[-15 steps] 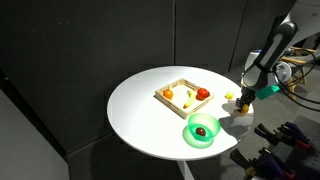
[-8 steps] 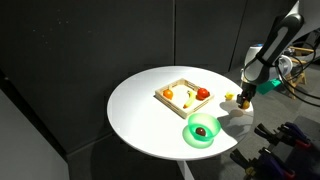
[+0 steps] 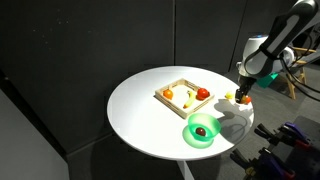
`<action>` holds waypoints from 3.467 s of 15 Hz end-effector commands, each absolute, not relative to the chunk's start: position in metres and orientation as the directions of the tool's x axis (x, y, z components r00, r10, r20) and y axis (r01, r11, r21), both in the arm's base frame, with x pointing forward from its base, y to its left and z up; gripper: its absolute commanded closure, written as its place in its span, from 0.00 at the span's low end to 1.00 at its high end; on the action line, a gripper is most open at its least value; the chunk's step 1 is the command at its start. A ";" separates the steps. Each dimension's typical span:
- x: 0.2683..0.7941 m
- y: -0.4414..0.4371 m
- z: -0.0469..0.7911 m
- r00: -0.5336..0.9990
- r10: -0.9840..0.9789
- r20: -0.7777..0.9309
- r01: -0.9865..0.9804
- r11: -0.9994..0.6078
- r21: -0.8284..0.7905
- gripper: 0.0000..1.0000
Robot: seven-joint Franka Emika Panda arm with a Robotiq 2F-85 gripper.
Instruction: Put the yellow object in the bowl
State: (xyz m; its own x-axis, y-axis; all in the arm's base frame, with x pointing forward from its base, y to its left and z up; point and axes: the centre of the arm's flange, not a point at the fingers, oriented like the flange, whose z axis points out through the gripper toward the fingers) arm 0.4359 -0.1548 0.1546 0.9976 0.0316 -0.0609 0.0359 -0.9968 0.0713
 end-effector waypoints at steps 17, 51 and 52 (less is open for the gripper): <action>0.432 -0.050 0.223 0.985 0.166 -0.055 0.166 -0.986 -0.001 0.58; 0.462 -0.003 0.241 0.995 0.100 0.000 0.100 -0.995 0.021 0.58; 0.465 0.001 0.243 0.993 0.115 0.003 0.115 -0.993 0.022 0.58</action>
State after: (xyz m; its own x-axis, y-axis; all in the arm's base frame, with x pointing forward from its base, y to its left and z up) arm 0.4561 -0.0094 0.2289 0.9964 0.0853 0.0011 0.0853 -0.9962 0.0172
